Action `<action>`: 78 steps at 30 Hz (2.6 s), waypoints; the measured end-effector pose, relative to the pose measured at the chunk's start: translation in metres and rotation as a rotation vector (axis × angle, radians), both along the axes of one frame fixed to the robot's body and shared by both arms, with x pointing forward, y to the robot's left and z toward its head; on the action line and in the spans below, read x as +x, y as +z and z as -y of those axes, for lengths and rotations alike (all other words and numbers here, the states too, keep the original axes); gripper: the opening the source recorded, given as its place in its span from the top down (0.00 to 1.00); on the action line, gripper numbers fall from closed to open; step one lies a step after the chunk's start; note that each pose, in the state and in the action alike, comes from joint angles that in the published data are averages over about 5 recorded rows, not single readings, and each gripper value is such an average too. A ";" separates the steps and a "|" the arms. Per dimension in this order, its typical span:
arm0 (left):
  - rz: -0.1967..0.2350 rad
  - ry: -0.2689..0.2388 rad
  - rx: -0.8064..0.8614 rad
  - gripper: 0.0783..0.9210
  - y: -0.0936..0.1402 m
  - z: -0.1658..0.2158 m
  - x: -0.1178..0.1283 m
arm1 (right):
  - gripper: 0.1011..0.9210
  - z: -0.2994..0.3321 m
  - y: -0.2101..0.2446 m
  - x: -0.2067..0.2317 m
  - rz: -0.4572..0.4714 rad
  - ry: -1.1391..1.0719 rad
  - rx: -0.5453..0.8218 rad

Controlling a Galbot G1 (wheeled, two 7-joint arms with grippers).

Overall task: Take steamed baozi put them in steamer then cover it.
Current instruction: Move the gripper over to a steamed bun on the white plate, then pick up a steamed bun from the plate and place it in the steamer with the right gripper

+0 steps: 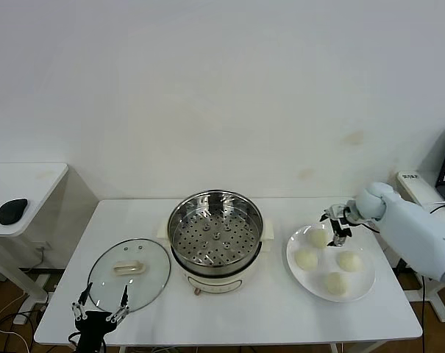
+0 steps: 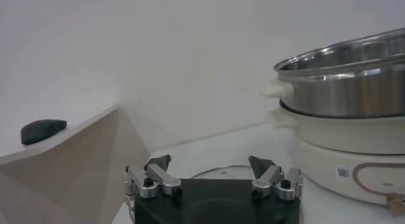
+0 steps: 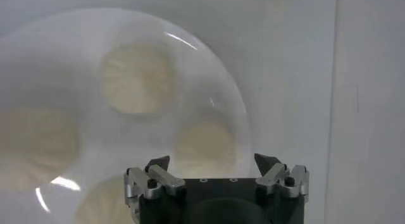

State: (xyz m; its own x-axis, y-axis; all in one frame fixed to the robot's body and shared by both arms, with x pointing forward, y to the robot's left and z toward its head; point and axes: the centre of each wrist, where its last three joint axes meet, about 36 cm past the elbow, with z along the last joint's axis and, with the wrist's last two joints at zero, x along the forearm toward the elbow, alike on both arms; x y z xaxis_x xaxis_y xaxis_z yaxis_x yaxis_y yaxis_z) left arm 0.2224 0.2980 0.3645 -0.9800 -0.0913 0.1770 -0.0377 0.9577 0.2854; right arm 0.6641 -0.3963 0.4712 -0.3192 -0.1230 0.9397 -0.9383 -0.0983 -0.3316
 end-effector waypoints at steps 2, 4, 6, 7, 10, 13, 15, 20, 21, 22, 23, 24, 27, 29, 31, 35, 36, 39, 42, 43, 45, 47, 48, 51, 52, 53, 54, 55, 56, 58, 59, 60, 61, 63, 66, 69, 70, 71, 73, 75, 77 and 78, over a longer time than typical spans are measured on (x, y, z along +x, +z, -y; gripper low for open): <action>-0.001 0.000 0.001 0.12 0.000 -0.001 0.000 | 0.13 -0.001 -0.003 0.003 -0.004 -0.003 -0.005; -0.001 0.000 0.002 0.12 -0.001 -0.001 0.000 | 0.14 -0.003 -0.006 0.005 -0.008 -0.006 -0.009; -0.001 0.000 0.002 0.12 -0.001 -0.001 0.000 | 0.16 -0.004 -0.009 0.006 -0.013 -0.008 -0.013; -0.001 0.000 0.002 0.12 -0.001 -0.001 0.001 | 0.16 -0.005 -0.010 0.007 -0.016 -0.009 -0.015; -0.001 -0.001 0.002 0.12 -0.001 -0.001 0.001 | 0.18 -0.006 -0.014 0.007 -0.024 -0.010 -0.019; 0.000 -0.001 0.002 0.12 -0.001 -0.001 0.002 | 0.20 -0.007 -0.017 0.008 -0.031 -0.011 -0.023; -0.001 -0.001 0.003 0.12 -0.001 -0.002 0.002 | 0.21 -0.008 -0.019 0.008 -0.035 -0.013 -0.025; -0.003 0.001 0.001 0.12 -0.003 -0.001 0.002 | 0.26 -0.007 -0.022 0.009 -0.045 -0.019 -0.033; -0.003 0.001 0.001 0.12 -0.003 -0.001 0.002 | 0.27 -0.007 -0.023 0.009 -0.046 -0.019 -0.034; -0.003 0.001 0.000 0.12 -0.003 -0.001 0.002 | 0.28 -0.007 -0.023 0.009 -0.047 -0.020 -0.035; -0.003 0.001 0.000 0.12 -0.003 -0.001 0.002 | 0.30 -0.008 -0.024 0.010 -0.048 -0.020 -0.035; -0.003 0.001 0.000 0.12 -0.003 -0.001 0.002 | 0.31 -0.009 -0.025 0.010 -0.048 -0.019 -0.035; -0.001 0.001 0.001 0.12 -0.003 -0.001 0.003 | 0.34 -0.011 -0.025 0.011 -0.048 -0.019 -0.034; 0.000 0.001 0.001 0.12 -0.003 -0.001 0.003 | 0.36 -0.012 -0.025 0.012 -0.046 -0.018 -0.034; 0.000 0.001 0.001 0.12 -0.003 -0.001 0.003 | 0.38 -0.013 -0.024 0.013 -0.045 -0.017 -0.036; 0.003 0.000 0.002 0.12 -0.002 -0.002 0.004 | 0.42 -0.014 -0.023 0.014 -0.043 -0.013 -0.042; 0.004 0.000 0.002 0.12 -0.002 -0.002 0.004 | 0.43 -0.013 -0.022 0.015 -0.043 -0.012 -0.043; 0.007 0.000 0.002 0.12 -0.002 -0.003 0.004 | 0.44 -0.013 -0.020 0.015 -0.042 -0.009 -0.046; 0.009 -0.003 0.002 0.12 -0.001 -0.002 0.005 | 0.44 -0.011 -0.016 0.015 -0.040 -0.007 -0.046; 0.010 -0.005 0.002 0.12 0.000 -0.002 0.005 | 0.44 -0.011 -0.014 0.015 -0.039 -0.007 -0.045; 0.013 -0.009 0.001 0.12 0.000 -0.001 0.005 | 0.44 -0.010 -0.008 0.015 -0.037 -0.006 -0.043; 0.015 -0.013 -0.001 0.12 0.001 -0.001 0.006 | 0.44 -0.011 0.000 0.014 -0.032 -0.001 -0.039; 0.016 -0.015 -0.003 0.12 0.002 -0.001 0.007 | 0.44 -0.011 0.005 0.014 -0.028 0.002 -0.037; 0.019 -0.019 -0.010 0.12 0.003 0.000 0.008 | 0.44 -0.012 0.023 0.012 -0.015 0.014 -0.026; 0.019 -0.021 -0.013 0.12 0.004 0.000 0.008 | 0.44 -0.012 0.031 0.011 -0.008 0.020 -0.021; 0.019 -0.022 -0.016 0.12 0.004 0.000 0.008 | 0.44 -0.013 0.039 0.010 -0.001 0.026 -0.015; 0.019 -0.023 -0.019 0.12 0.004 0.001 0.008 | 0.44 -0.013 0.048 0.009 0.007 0.033 -0.009; 0.019 -0.024 -0.022 0.12 0.004 0.001 0.008 | 0.44 -0.015 0.057 0.009 0.016 0.042 -0.002; 0.019 -0.025 -0.024 0.12 0.004 0.001 0.008 | 0.44 -0.017 0.066 0.008 0.025 0.051 0.005; 0.021 -0.026 -0.029 0.12 0.004 0.002 0.008 | 0.44 -0.023 0.086 0.008 0.043 0.073 0.022; 0.022 -0.027 -0.030 0.12 0.004 0.002 0.009 | 0.44 -0.027 0.097 0.008 0.052 0.085 0.030; 0.024 -0.028 -0.031 0.12 0.005 0.003 0.009 | 0.44 -0.031 0.107 0.008 0.061 0.098 0.038; 0.026 -0.029 -0.031 0.12 0.005 0.003 0.009 | 0.44 -0.036 0.118 0.009 0.071 0.112 0.046; 0.030 -0.031 -0.029 0.12 0.006 0.002 0.010 | 0.44 -0.046 0.139 0.010 0.091 0.141 0.060; 0.034 -0.032 -0.026 0.12 0.007 0.000 0.011 | 0.43 -0.067 0.168 0.012 0.120 0.192 0.079; 0.036 -0.032 -0.024 0.12 0.008 -0.002 0.012 | 0.43 -0.091 0.191 0.014 0.144 0.249 0.097; 0.036 -0.032 -0.024 0.12 0.008 -0.003 0.012 | 0.43 -0.100 0.196 0.015 0.150 0.269 0.102; 0.038 -0.030 -0.024 0.12 0.009 -0.003 0.012 | 0.43 -0.109 0.200 0.016 0.154 0.290 0.108; 0.040 -0.028 -0.025 0.12 0.009 -0.004 0.013 | 0.43 -0.129 0.206 0.018 0.160 0.336 0.118; 0.042 -0.026 -0.025 0.12 0.009 -0.005 0.014 | 0.43 -0.151 0.209 0.019 0.165 0.388 0.125; 0.043 -0.024 -0.026 0.12 0.009 -0.006 0.015 | 0.43 -0.174 0.210 0.020 0.167 0.445 0.127; 0.043 -0.022 -0.026 0.12 0.009 -0.007 0.015 | 0.43 -0.185 0.209 0.021 0.168 0.474 0.126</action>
